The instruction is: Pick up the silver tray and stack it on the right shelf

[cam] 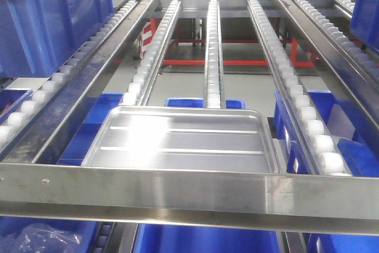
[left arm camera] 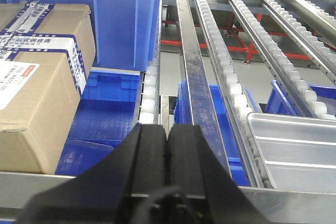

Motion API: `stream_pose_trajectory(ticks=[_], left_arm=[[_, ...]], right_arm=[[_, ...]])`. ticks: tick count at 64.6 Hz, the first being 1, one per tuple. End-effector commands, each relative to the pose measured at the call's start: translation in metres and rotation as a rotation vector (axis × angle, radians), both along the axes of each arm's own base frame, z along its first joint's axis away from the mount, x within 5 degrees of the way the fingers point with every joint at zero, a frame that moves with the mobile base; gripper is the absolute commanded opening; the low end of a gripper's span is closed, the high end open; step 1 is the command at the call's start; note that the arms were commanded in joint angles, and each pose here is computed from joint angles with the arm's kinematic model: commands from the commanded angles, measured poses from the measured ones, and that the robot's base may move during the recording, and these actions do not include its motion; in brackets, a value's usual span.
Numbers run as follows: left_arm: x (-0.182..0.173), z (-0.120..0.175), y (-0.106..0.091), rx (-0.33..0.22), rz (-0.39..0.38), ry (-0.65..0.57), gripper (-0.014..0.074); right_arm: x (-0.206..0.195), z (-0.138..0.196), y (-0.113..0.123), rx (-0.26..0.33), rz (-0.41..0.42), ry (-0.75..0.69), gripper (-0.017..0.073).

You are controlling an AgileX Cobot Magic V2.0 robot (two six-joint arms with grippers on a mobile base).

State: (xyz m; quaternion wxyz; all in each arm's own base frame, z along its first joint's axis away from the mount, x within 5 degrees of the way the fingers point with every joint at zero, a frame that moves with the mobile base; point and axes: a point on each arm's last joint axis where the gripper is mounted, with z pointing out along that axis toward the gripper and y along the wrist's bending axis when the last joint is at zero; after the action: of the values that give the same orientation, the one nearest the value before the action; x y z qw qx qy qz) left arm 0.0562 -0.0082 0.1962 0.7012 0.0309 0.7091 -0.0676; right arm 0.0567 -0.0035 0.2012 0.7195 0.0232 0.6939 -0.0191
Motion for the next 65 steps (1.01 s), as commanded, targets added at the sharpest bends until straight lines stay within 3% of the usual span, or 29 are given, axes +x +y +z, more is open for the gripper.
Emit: stream_pose_trajectory(ticks=[1,35,45,54,65], left_arm=[[-0.001,0.003,0.001,-0.025,0.003,-0.082,-0.0101],[-0.001,0.003,0.001,-0.023,0.004,-0.084,-0.0101],[-0.001,0.008,0.001,-0.031,0.01,-0.14,-0.0101],[-0.006,0.033,0.004,-0.067,0.029,-0.326,-0.0101],[-0.016,0.092,0.005,-0.097,0.017,-0.399,-0.01]], right_arm=[[-0.003,0.015,0.001,-0.018,0.005,-0.121,0.0057],[-0.004,0.015,0.001,-0.018,0.006,-0.123,0.0057],[-0.004,0.02,0.002,-0.022,0.012,-0.182,0.0057],[-0.011,0.043,0.003,-0.034,0.027,-0.357,0.0057],[-0.025,0.098,0.003,-0.038,0.015,-0.42,0.0057]])
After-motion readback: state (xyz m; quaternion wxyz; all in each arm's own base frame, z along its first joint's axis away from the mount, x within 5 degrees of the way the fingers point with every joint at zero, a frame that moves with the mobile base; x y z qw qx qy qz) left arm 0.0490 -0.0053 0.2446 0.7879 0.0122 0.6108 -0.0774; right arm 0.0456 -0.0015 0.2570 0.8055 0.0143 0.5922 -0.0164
